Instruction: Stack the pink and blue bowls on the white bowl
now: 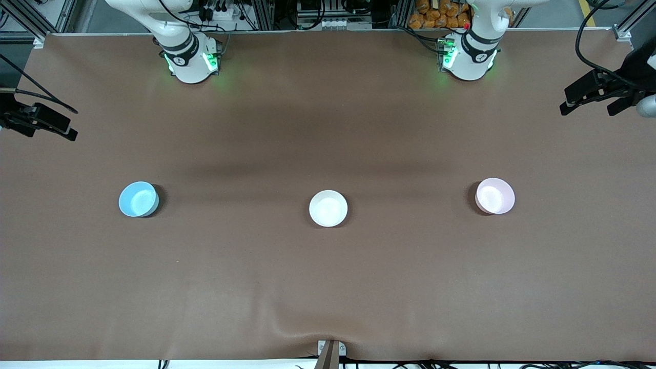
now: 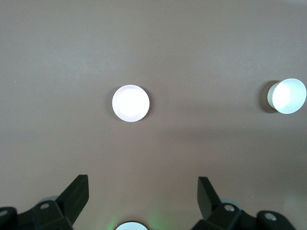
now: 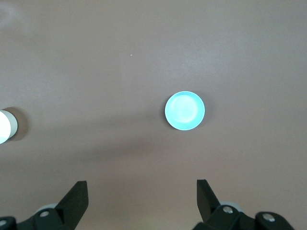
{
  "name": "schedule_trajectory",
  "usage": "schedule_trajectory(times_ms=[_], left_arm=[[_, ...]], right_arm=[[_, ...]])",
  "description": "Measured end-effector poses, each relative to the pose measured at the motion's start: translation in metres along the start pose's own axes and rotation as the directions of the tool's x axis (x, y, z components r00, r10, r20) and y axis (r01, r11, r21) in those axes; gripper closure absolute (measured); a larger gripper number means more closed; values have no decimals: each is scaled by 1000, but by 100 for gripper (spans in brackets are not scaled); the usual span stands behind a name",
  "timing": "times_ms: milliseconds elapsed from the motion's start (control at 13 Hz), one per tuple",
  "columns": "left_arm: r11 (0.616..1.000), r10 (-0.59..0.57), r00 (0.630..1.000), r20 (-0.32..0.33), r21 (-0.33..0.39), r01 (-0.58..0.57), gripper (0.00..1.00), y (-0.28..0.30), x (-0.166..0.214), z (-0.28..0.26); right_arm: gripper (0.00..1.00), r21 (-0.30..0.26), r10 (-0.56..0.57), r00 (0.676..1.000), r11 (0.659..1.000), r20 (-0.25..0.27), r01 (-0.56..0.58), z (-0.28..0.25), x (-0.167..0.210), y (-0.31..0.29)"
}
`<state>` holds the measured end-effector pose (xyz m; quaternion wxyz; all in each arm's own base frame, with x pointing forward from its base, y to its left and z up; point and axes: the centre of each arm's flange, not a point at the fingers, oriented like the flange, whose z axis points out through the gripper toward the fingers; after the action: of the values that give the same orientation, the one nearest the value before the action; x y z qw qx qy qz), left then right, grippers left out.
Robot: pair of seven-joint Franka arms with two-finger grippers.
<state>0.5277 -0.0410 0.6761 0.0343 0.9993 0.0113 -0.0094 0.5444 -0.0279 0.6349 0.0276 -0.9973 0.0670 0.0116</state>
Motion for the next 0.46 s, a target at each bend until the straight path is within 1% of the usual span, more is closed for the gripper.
schedule_trajectory(times_ms=[462], left_arm=[[1000, 1, 1000, 6, 0, -1, 0, 1, 2, 3]], right_arm=[[0, 0, 0, 1000, 1000, 1, 0, 0, 0, 0]])
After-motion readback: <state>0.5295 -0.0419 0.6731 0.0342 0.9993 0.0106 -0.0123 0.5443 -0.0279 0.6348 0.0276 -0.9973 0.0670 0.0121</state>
